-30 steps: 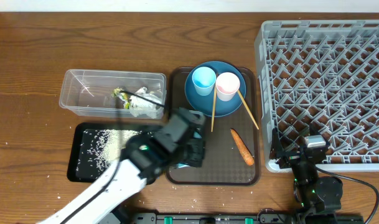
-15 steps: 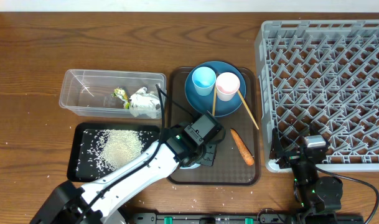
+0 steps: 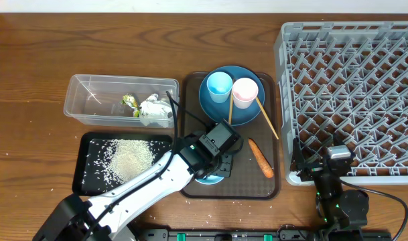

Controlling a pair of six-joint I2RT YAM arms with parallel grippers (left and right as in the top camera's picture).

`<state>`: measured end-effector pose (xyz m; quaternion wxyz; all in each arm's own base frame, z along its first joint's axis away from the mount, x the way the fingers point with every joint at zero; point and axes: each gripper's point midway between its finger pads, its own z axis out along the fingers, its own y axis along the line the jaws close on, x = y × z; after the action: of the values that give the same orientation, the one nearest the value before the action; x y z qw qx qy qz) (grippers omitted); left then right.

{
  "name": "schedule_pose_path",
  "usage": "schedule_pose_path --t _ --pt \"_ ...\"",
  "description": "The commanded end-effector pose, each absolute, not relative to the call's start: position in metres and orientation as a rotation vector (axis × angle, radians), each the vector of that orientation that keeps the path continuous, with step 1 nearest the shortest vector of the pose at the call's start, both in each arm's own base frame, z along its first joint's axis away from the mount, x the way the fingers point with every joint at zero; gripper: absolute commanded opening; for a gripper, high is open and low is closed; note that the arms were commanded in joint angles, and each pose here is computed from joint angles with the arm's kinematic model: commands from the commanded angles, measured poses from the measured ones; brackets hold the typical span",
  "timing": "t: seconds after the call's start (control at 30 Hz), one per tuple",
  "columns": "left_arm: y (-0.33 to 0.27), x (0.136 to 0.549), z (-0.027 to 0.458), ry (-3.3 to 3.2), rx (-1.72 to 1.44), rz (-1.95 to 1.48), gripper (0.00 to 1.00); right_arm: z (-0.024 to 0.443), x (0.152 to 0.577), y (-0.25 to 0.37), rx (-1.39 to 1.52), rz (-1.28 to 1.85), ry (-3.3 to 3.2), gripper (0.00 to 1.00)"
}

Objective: Sort waste into correct bins and load items into the dishwasher rack
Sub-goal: 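Carry the light-blue bowl right and set it on the brown tray, then open the left gripper off the bowl and grasp the orange carrot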

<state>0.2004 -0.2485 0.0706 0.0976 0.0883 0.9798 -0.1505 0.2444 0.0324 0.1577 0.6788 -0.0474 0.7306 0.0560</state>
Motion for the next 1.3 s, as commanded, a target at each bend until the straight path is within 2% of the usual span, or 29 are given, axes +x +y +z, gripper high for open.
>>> schedule_pose_path --t 0.0,0.23,0.3,0.37,0.43,0.5,0.63,0.8,1.27 --pt "-0.252 0.213 0.1 2.817 0.164 -0.489 0.38 0.157 0.244 0.031 -0.107 0.114 1.641 0.99" --pt "-0.273 0.223 0.143 2.686 0.115 -0.654 0.38 0.157 0.244 0.031 -0.107 0.115 1.641 0.99" --pt "-0.288 0.22 0.149 2.659 0.138 -0.728 0.49 0.157 0.244 0.031 -0.107 0.114 1.641 0.99" --pt "-0.303 0.218 0.157 2.613 0.176 -0.789 0.69 0.157 0.244 0.031 -0.107 0.114 1.641 0.99" --pt "-0.32 0.218 0.17 2.546 0.211 -0.863 0.78 0.157 0.244 0.031 -0.107 0.114 1.641 0.99" --pt "-0.336 0.216 0.18 2.489 0.24 -0.923 0.82 0.157 0.244 0.031 -0.107 0.114 1.641 0.99" --pt "-0.35 0.216 0.175 2.483 0.111 -0.942 0.82 0.157 0.244 0.031 -0.107 0.114 1.641 0.99" --pt "-0.36 0.208 0.141 2.558 -0.013 -0.864 0.7 0.157 0.244 0.031 -0.107 0.114 1.641 0.99" --pt "-0.373 0.216 0.065 2.612 -0.119 -0.684 0.7 0.157 0.244 0.031 -0.107 0.114 1.641 0.99"
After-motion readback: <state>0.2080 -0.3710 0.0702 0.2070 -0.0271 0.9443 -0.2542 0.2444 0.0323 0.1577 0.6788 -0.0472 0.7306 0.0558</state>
